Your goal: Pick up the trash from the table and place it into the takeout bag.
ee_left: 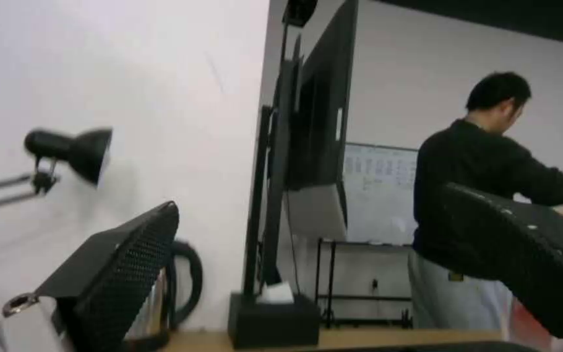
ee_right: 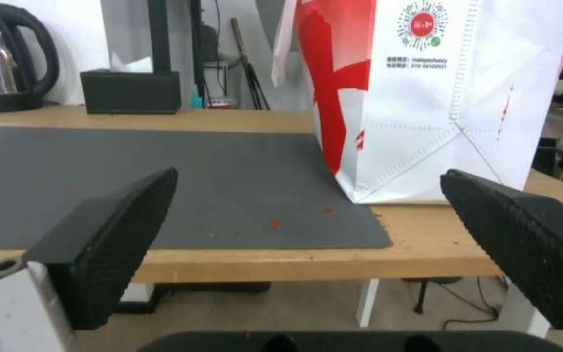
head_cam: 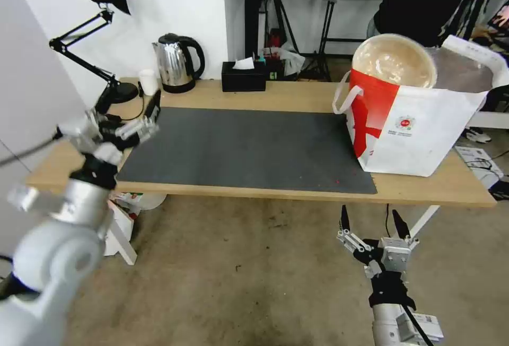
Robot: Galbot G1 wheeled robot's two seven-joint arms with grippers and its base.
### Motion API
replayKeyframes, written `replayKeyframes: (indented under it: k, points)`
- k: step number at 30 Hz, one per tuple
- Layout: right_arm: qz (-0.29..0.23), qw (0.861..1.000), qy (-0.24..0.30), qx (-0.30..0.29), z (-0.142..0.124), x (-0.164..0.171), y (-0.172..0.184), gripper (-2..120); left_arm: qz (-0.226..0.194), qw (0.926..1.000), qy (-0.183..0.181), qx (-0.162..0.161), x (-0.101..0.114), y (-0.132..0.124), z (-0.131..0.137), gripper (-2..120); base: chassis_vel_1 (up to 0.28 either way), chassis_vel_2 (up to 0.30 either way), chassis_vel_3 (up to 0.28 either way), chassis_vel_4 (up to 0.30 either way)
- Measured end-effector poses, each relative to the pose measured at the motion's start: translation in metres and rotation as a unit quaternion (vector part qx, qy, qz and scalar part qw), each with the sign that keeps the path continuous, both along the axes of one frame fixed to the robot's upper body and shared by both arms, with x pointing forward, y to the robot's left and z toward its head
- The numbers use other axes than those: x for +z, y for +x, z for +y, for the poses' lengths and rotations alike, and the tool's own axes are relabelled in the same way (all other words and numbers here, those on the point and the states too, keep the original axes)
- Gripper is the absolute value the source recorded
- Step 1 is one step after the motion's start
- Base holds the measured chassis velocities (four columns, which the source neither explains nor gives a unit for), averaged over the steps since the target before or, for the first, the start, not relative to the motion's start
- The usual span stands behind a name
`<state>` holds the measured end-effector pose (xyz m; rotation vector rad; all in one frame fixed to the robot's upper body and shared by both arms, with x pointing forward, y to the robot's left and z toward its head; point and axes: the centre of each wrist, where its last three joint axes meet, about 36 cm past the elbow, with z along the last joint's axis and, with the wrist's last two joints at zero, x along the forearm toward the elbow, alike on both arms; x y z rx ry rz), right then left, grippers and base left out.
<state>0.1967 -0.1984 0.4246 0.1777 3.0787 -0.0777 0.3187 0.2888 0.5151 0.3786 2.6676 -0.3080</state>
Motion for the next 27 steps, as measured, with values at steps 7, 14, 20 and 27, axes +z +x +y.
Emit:
replayKeyframes:
  k: [7, 14, 20, 27]
  points:
    - [0.000, 1.000, 0.000, 0.000, 0.000, 0.000, 0.000, 100, 0.012, 0.9998, 0.001, 0.019, -0.026, -0.019, -0.016, 100, 0.000, 0.000, 0.000, 0.000]
    - [0.000, 1.000, 0.000, 0.000, 0.000, 0.000, 0.000, 100, 0.018, 0.9990, 0.011, 0.039, -0.039, -0.036, -0.027, 100, 0.000, 0.000, 0.000, 0.000]
    - [0.000, 1.000, 0.000, 0.000, 0.000, 0.000, 0.000, 100, 0.022, 0.9983, 0.018, 0.051, -0.055, -0.048, -0.035, 100, 0.000, 0.000, 0.000, 0.000]
    - [0.000, 1.000, 0.000, 0.000, 0.000, 0.000, 0.000, 100, 0.044, 0.9968, 0.038, 0.056, -0.091, -0.059, -0.041, 100, 0.000, 0.000, 0.000, 0.000]
